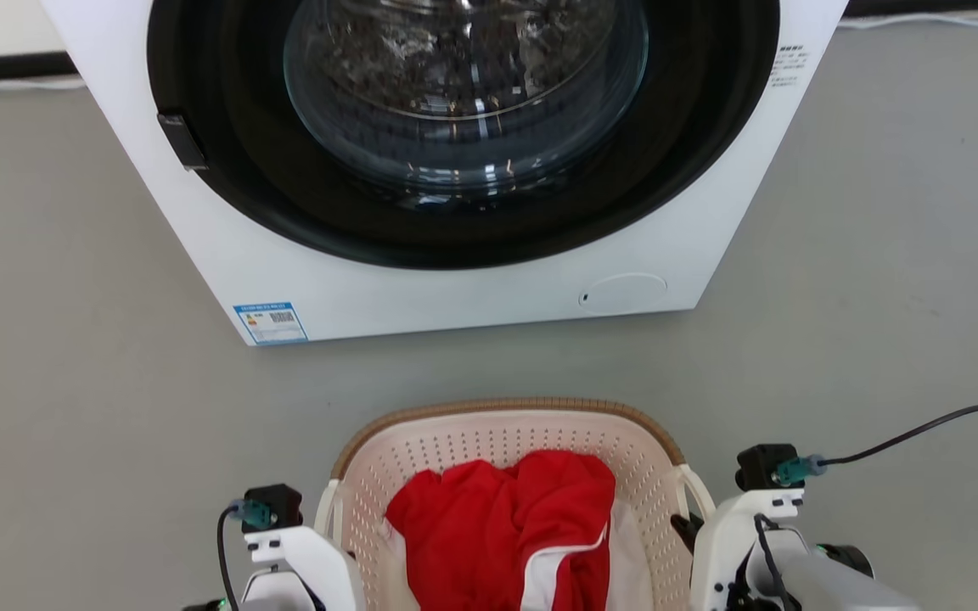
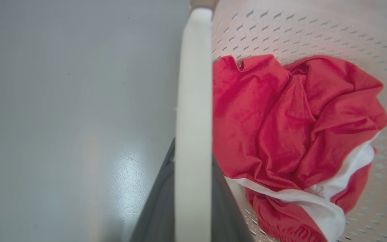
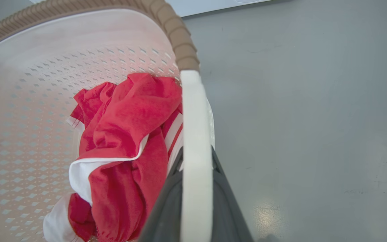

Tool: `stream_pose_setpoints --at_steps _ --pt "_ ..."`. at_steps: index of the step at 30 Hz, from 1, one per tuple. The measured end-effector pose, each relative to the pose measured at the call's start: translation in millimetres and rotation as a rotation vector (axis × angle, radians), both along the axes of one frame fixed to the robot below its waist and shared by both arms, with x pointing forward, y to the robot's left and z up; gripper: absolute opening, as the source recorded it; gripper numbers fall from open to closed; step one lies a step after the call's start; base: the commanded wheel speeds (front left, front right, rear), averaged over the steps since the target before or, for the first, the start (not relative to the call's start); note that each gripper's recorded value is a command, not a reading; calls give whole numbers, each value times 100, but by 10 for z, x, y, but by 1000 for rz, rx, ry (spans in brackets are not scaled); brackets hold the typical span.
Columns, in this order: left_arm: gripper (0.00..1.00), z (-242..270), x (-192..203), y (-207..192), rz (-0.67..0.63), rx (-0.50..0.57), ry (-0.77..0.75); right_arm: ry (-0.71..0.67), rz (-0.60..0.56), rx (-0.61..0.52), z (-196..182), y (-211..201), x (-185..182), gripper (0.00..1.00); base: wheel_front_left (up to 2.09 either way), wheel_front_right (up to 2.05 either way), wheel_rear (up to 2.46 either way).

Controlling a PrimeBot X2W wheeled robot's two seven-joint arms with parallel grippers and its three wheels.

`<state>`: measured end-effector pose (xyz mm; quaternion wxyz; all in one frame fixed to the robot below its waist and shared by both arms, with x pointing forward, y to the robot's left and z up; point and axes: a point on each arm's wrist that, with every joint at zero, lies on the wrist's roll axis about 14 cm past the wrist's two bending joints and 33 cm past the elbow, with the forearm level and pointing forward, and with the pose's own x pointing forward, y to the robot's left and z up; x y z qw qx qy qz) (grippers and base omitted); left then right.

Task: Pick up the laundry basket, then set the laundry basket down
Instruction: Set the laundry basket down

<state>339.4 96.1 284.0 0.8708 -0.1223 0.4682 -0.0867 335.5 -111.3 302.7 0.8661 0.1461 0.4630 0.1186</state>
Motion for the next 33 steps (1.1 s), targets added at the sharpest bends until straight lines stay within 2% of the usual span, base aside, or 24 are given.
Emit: stream_pose_setpoints --at_steps 33 --pt "0 -610 719 -31 18 9 -21 16 -20 -1 -675 -60 678 0 0 0 0"
